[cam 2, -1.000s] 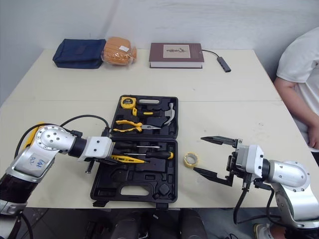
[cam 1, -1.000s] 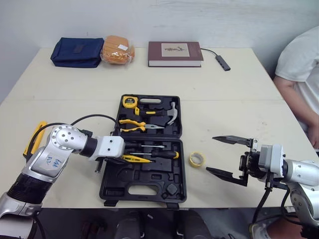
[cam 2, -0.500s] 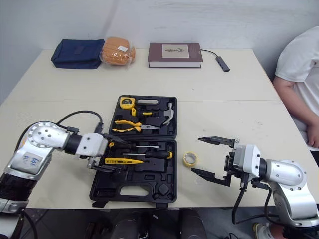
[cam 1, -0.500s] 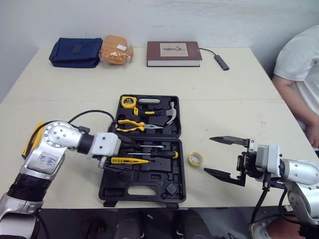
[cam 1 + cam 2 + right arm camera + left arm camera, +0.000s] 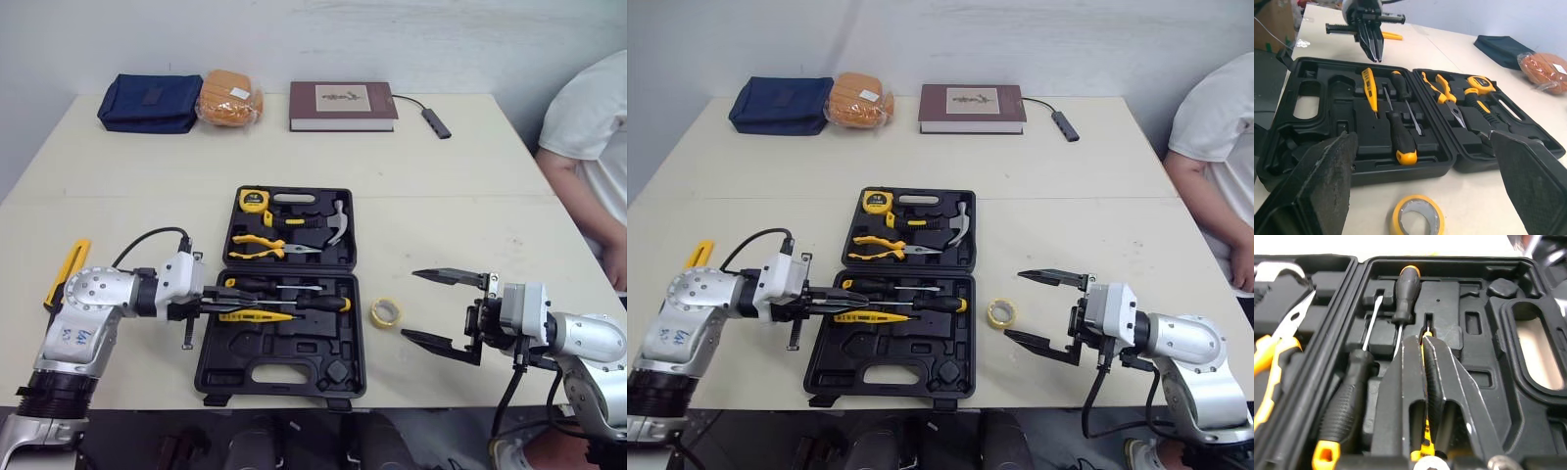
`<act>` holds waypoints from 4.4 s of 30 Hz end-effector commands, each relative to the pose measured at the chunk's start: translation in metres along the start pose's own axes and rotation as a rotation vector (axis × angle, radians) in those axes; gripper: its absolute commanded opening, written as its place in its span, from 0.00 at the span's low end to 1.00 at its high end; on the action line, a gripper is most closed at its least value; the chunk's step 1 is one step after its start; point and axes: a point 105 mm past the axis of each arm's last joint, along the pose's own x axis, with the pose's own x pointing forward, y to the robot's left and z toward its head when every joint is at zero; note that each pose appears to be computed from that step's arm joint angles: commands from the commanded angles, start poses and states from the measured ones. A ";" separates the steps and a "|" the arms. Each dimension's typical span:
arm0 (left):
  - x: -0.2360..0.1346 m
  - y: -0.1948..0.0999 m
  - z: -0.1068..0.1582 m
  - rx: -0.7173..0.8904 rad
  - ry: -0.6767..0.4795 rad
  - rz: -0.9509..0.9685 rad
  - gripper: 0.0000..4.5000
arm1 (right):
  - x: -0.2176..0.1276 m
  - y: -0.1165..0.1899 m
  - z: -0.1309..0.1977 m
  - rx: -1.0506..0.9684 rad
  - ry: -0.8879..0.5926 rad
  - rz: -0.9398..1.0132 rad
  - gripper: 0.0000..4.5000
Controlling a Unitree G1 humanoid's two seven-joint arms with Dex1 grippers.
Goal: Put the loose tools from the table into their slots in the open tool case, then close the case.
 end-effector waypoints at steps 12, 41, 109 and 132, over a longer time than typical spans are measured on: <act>0.007 -0.005 -0.027 0.009 0.085 0.029 0.01 | -0.002 -0.005 0.006 -0.047 -0.006 -0.007 1.00; -0.021 0.012 -0.004 -0.119 -0.055 0.243 0.06 | -0.027 -0.015 0.000 -0.054 0.040 -0.083 1.00; -0.241 0.042 -0.093 -0.833 0.221 1.435 0.99 | 0.018 -0.014 0.053 -0.052 -0.244 -0.124 1.00; -0.221 0.030 -0.145 -1.002 0.405 1.239 0.25 | 0.021 -0.007 0.040 -0.074 -0.232 -0.027 1.00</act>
